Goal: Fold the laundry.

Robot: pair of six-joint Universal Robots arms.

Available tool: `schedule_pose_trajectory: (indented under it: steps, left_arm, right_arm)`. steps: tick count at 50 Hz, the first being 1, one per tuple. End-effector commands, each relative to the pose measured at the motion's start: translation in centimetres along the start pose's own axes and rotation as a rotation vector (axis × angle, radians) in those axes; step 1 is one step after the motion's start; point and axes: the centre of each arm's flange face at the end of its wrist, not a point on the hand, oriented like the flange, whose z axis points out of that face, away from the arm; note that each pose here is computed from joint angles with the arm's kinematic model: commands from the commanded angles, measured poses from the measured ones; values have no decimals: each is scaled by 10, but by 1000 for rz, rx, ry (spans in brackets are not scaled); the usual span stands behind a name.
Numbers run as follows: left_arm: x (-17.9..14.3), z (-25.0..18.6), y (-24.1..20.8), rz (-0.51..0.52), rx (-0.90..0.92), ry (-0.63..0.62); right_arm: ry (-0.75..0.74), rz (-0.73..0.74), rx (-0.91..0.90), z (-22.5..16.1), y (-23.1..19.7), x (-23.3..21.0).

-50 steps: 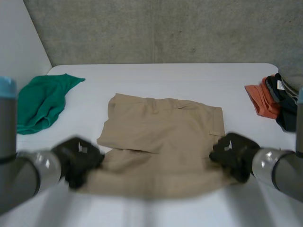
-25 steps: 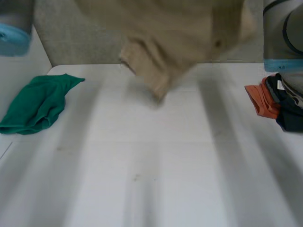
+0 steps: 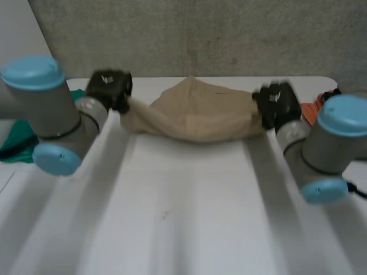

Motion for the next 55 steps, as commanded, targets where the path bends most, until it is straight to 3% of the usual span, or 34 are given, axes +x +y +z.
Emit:
schedule_pose_trajectory:
  steps: [1,7,12,15,22,26,32,36,40,48,52,55]
  left_arm:
    - [11,-38,17,61,-151,100]
    - [20,-95,3,177,-307,197]
    - [31,-162,8,321,-578,343]
    - [33,-187,9,366,-681,411]
    - [36,-174,1,354,-569,404]
    - [36,-150,1,344,-518,361]
    - [32,-86,-5,275,-385,251]
    - [19,-45,-27,228,-245,141]
    - [-5,-19,-97,165,29,6]
    - [-49,-36,-237,35,624,-228]
    - [-63,-45,-264,8,779,-289]
    - [-65,-45,-264,3,790,-281]
  right_arm:
    - [-147,-54,-202,-37,26,-16]
    - [-284,-170,-372,-81,8,-1]
    - [-541,-273,-598,-147,-6,3]
    - [-589,-319,-545,-158,-13,2]
    - [-581,-338,-485,-153,-12,1]
    - [-529,-309,-509,-139,-4,3]
    - [-336,-268,-437,-96,-4,18]
    - [-174,-209,-260,-52,-21,31]
    - [35,-153,2,-6,-73,61]
    - [391,-26,507,19,-186,126]
    - [491,5,674,14,-217,142]
    - [508,9,735,11,-228,141]
